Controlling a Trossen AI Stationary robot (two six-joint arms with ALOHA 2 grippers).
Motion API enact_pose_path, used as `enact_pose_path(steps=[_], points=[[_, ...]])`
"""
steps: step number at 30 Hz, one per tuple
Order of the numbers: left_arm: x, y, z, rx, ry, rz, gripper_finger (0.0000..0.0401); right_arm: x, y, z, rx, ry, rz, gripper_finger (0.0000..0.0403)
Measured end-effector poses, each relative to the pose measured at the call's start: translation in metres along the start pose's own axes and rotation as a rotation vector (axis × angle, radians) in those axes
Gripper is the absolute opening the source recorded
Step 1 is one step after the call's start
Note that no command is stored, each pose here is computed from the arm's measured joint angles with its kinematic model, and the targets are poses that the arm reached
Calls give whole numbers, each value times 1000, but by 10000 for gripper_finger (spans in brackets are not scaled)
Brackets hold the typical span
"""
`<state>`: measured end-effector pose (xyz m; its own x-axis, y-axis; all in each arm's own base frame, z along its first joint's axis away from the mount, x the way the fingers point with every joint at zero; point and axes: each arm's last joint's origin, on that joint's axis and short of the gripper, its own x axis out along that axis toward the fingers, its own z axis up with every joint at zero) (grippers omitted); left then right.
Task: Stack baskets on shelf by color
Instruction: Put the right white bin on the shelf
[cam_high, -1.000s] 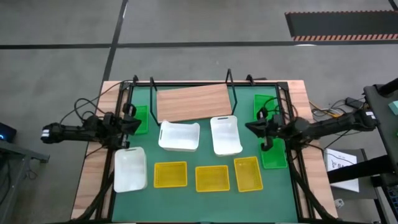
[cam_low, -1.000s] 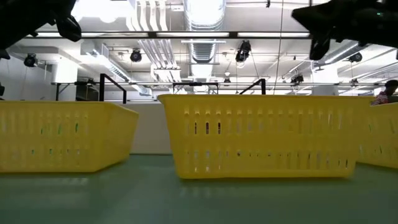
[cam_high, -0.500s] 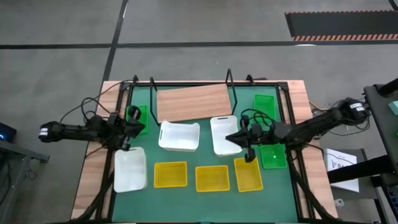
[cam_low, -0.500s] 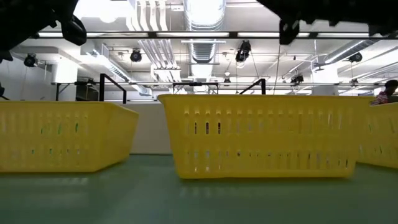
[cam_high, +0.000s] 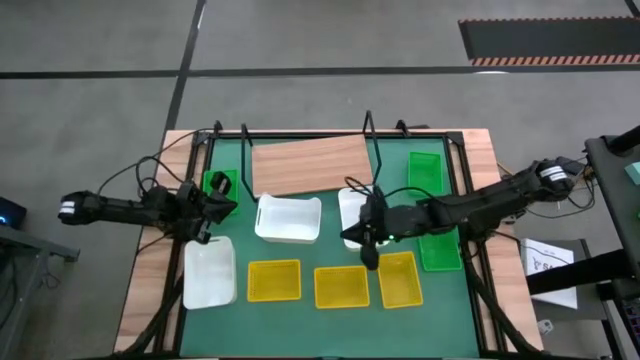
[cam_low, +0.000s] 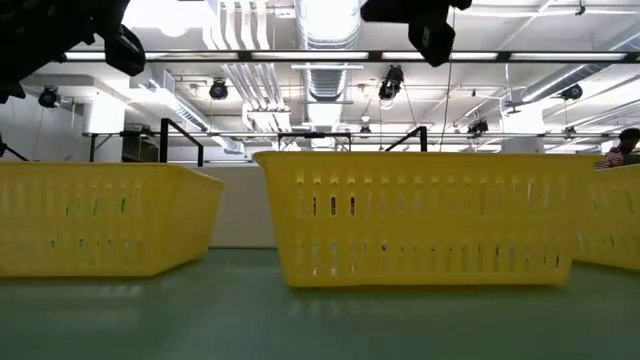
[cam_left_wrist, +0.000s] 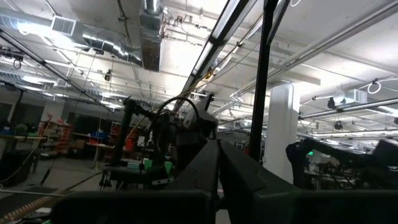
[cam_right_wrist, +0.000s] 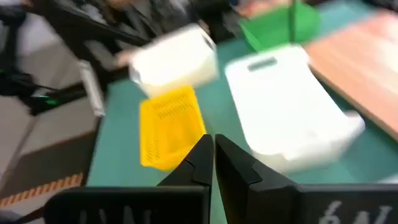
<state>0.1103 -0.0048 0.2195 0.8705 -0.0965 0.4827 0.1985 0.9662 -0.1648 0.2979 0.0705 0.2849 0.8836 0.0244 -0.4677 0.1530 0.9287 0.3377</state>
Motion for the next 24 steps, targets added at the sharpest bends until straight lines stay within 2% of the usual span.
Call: enact_pose_path(steps=[6,10,14,19,24], points=[[1,0,1,1,-13,-3,0,10,10,15,149,275,-209,9],[0,-1,2,1,-29,-6,0,19,14,20,253,410,-347,9],[0,-1,3,2,-36,-8,0,34,16,17,285,548,-408,21],[0,-1,3,4,-35,-7,0,59,11,13,327,651,-439,76],[1,-1,3,4,-31,-7,0,79,-6,19,374,680,-514,145]])
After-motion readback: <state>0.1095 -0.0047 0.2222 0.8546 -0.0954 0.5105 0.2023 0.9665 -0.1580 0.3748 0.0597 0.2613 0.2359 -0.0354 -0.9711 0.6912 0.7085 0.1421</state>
